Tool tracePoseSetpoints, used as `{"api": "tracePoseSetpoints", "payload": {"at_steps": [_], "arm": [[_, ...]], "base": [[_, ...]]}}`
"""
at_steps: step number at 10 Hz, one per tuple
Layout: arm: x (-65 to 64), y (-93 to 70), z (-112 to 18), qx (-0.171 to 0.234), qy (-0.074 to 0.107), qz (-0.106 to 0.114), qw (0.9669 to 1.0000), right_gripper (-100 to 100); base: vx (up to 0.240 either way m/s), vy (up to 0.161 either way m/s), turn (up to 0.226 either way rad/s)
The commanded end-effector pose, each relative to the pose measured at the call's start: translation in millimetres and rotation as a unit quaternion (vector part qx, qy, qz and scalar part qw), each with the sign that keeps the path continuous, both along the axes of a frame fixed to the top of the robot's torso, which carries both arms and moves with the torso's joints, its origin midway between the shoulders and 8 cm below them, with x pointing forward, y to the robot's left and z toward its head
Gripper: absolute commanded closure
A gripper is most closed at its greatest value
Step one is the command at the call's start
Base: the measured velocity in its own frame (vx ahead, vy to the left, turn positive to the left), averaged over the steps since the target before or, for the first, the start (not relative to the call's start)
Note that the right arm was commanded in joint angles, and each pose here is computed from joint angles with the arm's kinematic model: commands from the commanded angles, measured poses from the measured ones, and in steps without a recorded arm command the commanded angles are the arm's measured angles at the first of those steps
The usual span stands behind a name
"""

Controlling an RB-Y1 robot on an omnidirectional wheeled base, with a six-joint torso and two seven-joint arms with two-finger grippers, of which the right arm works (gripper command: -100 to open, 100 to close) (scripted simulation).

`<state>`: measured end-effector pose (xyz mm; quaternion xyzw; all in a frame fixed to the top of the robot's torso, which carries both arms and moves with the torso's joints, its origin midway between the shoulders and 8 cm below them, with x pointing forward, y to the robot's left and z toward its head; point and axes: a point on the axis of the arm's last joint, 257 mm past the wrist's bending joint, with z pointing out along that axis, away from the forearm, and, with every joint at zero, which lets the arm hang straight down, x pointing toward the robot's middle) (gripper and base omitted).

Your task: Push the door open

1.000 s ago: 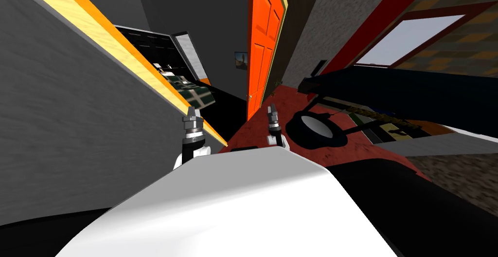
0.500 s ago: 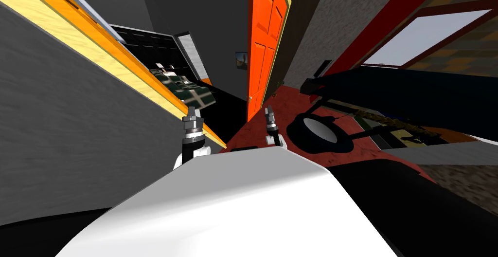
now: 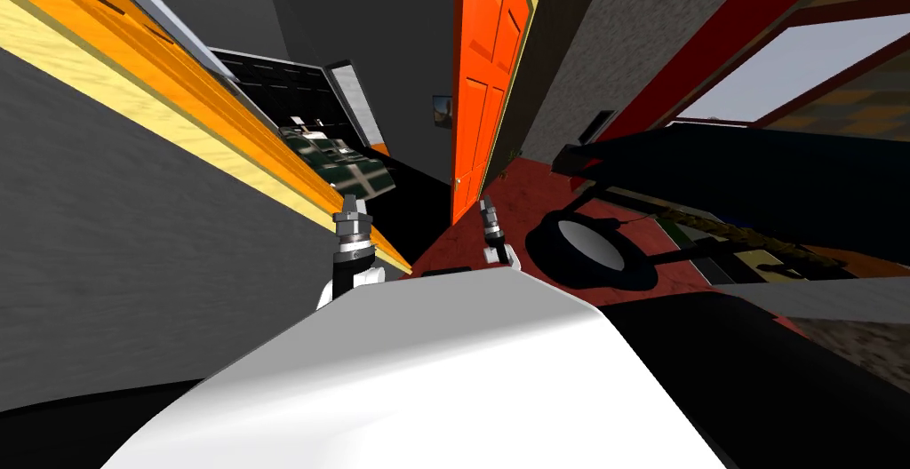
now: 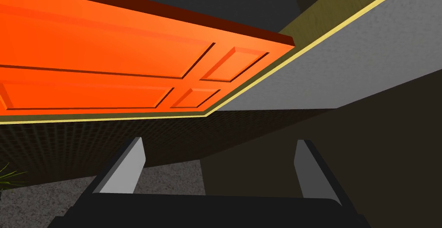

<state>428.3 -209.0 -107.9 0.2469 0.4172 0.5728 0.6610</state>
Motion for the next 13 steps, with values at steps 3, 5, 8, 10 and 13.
{"api": "tracePoseSetpoints", "payload": {"at_steps": [3, 5, 8, 10, 13], "arm": [[9.7, 7.6, -23.2, 0.002, 0.020, 0.016, 0.9997, -100], [14.7, 12.2, -35.7, 0.004, 0.032, 0.025, 0.9992, -100], [21.8, 19.4, -54.6, 0.005, 0.050, 0.037, 0.9981, -100], [26.1, 24.3, -67.3, 0.007, 0.062, 0.046, 0.9970, -100], [31.9, 31.7, -86.1, 0.009, 0.080, 0.059, 0.9951, -100]], "base": [[0.090, -0.079, 0.053], [0.093, -0.074, 0.049], [0.086, -0.078, 0.054], [0.086, -0.068, 0.057], [0.086, -0.075, 0.055]]}}
